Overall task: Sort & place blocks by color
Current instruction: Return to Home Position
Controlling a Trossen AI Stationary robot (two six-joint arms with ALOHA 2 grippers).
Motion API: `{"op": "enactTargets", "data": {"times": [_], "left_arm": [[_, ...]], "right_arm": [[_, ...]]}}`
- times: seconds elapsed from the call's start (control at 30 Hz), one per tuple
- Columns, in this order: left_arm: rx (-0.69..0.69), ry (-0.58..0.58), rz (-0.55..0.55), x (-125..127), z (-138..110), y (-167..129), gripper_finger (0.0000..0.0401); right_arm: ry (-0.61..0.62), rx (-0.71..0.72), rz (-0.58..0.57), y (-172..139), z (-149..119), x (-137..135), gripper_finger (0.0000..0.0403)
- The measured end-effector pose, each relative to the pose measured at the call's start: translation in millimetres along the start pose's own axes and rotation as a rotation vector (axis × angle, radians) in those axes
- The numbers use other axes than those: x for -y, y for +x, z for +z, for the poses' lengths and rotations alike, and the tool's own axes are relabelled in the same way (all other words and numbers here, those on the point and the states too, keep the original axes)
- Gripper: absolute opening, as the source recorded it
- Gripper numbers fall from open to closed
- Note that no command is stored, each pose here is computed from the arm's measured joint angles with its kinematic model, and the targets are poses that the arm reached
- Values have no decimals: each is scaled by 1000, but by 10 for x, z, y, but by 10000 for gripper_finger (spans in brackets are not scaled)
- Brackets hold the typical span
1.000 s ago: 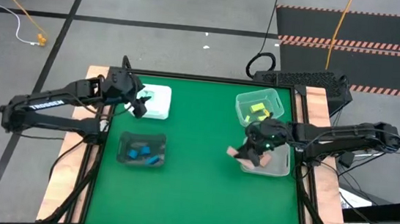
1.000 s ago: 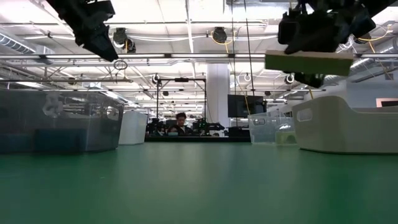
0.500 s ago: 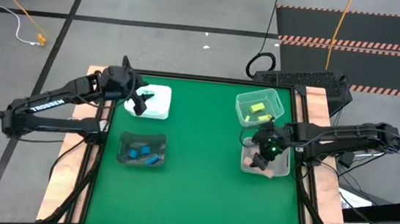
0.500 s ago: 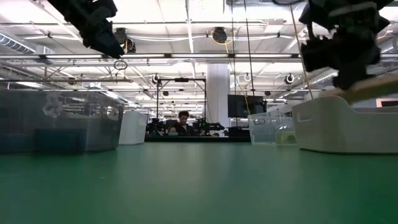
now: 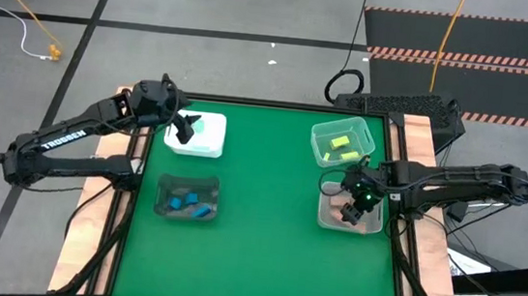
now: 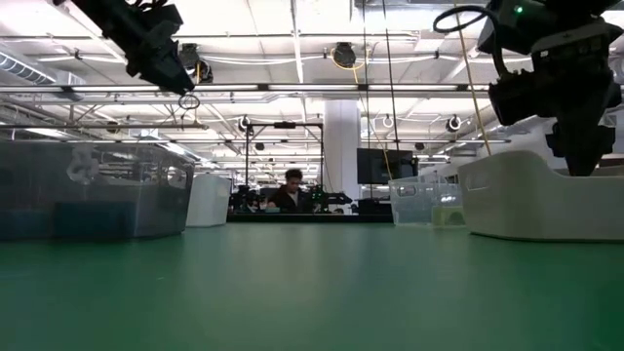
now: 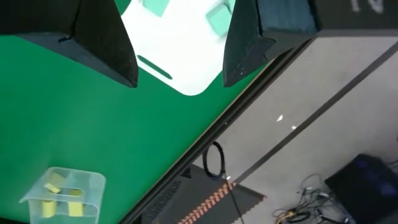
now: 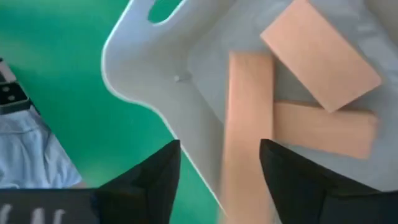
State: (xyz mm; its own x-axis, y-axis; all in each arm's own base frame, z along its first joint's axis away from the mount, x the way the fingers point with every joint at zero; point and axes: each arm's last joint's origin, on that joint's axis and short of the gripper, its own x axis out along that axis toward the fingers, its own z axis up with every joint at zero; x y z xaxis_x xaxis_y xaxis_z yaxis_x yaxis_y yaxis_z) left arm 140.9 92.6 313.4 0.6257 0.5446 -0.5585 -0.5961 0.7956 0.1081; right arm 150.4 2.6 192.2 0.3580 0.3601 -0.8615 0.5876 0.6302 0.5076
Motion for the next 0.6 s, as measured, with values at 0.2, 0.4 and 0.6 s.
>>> {"op": "enactTargets", "data": {"times": [0.2,0.4,0.6], "left_arm": [[-3,-44,20,-45,-3,5,237],[-4,-60,30,-67,-4,6,237],[14,-91,7,-101,9,11,237]], "right_arm": [[83,32,59,-37,74,14,236],[-144,191,235,-132,208,-123,231],[-490,411,285,-249,350,-201,229]]}}
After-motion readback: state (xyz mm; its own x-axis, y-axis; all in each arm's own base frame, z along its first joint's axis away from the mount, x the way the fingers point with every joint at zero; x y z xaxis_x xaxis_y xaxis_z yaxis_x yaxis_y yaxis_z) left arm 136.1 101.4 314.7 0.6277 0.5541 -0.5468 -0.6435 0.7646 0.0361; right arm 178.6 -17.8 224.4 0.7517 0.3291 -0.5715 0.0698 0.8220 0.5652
